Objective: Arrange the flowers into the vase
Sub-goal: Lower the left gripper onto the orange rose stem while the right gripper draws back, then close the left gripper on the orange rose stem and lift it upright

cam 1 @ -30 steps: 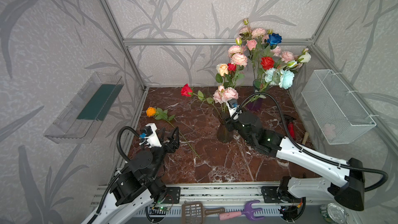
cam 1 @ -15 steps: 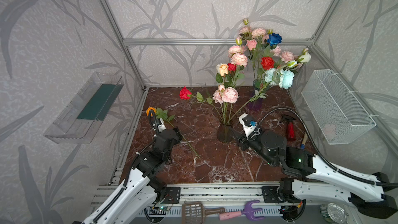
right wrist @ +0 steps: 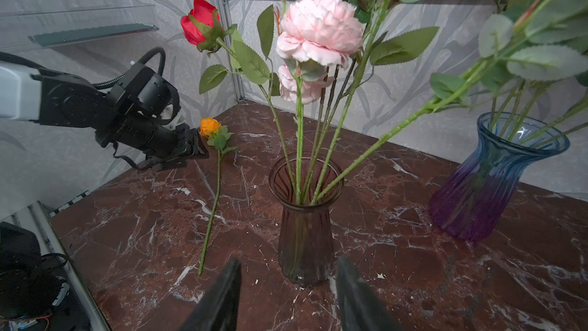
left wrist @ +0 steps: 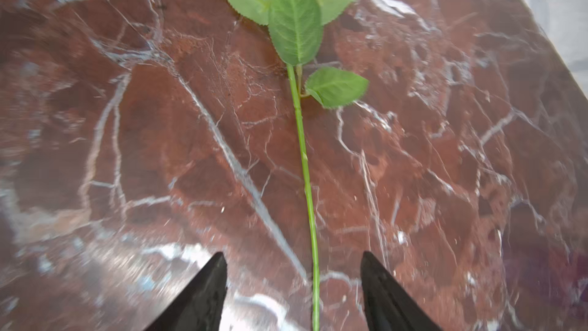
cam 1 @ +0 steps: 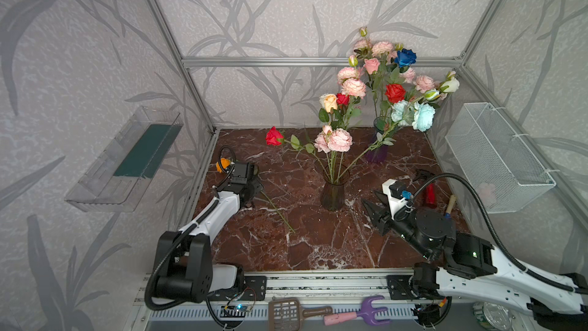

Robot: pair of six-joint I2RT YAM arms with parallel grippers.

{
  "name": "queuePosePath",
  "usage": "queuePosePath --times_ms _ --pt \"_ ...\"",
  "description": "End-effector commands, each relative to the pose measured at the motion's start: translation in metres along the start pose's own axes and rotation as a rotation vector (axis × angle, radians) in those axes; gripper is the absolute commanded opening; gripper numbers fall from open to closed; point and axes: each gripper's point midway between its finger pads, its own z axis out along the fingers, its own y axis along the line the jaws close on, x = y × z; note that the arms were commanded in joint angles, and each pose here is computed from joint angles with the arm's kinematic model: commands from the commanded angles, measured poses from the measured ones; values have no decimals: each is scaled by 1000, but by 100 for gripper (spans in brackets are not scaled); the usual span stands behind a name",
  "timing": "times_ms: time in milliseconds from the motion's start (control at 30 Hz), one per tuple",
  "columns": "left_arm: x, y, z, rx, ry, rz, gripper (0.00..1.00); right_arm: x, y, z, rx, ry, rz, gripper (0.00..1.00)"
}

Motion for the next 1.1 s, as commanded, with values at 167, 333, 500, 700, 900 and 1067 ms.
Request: queuePosePath --times_ms 167,333,500,700,900,1067 --pt "-11 -16 52 -44 134 16 50 11 -9 -17 -23 -15 67 46" --pt "-1 -8 77 -93 169 15 34 18 -12 -20 -22 -1 76 45" --pt "-4 -1 82 -124 149 31 22 21 -17 -24 -16 -13 90 45" --pt "-9 -8 81 -115 158 76 4 18 -15 -23 -21 -19 90 45" --pt "-29 -26 46 -40 93 103 0 14 -11 -22 -40 -26 86 45" --pt "-53 -52 -19 93 -35 168 0 12 -14 -24 -32 -44 92 45"
